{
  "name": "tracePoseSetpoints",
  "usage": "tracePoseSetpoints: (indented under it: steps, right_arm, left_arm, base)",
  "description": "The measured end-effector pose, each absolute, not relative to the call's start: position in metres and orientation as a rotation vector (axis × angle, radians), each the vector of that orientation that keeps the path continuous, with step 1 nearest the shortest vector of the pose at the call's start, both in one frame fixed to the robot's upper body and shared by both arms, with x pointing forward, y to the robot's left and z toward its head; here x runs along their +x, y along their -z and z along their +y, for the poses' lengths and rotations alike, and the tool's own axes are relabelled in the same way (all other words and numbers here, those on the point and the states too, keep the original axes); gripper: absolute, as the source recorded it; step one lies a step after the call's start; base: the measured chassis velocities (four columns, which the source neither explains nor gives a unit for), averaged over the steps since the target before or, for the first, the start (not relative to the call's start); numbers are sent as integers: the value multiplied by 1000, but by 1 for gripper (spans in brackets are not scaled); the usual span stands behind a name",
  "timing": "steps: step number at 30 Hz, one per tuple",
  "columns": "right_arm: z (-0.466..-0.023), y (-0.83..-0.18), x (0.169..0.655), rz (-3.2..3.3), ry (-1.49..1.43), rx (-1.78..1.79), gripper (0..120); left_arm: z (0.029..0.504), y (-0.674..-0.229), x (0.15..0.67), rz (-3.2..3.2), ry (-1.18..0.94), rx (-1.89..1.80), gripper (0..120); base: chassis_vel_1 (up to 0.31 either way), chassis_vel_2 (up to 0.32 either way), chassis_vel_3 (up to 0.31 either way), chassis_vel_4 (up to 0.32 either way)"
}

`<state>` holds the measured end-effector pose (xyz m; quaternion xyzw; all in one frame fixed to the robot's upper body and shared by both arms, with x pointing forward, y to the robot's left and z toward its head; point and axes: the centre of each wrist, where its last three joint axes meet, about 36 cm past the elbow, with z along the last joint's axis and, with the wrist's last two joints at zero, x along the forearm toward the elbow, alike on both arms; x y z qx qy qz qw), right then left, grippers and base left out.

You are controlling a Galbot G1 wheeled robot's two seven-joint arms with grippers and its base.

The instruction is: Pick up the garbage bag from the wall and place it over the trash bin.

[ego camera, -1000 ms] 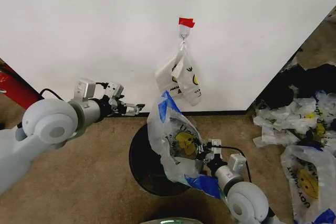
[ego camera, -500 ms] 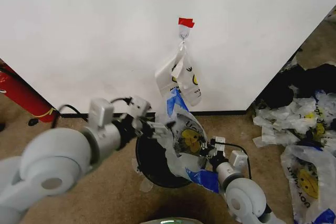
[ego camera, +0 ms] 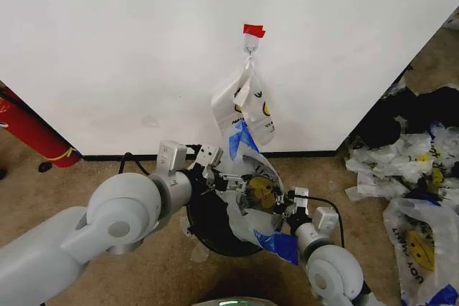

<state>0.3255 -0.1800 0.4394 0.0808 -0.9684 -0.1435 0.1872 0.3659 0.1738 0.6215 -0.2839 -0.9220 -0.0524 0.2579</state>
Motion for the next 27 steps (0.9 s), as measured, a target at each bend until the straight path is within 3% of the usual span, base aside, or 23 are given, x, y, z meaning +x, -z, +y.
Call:
tracePoseSetpoints:
  steps: [4, 6, 10, 19, 22, 27]
  right_arm:
    - [-178, -439, 327, -2725, 413, 240, 0]
    - [-178, -439, 327, -2724, 413, 240, 0]
    - [-179, -438, 327, -2721, 410, 243, 0]
    - [-178, -439, 327, -2721, 419, 256, 0]
    - [-178, -438, 326, -2716, 419, 260, 0]
    - [-179, -439, 326, -2715, 421, 267, 0]
  left_arm:
    - [173, -612, 368, -2509, 186, -727, 73]
    - [173, -610, 369, -2514, 196, -719, 69]
    - [176, -610, 370, -2541, 227, -695, 50]
    - [178, -605, 373, -2553, 252, -681, 22]
    - [184, -608, 377, -2576, 260, -665, 7]
    - [194, -613, 381, -2591, 268, -646, 0]
  base:
    - [0, 0, 0, 0]
    - [0, 0, 0, 0]
    - [0, 0, 0, 0]
    - [0, 0, 0, 0]
    - [0, 0, 0, 0]
    - [0, 0, 0, 0]
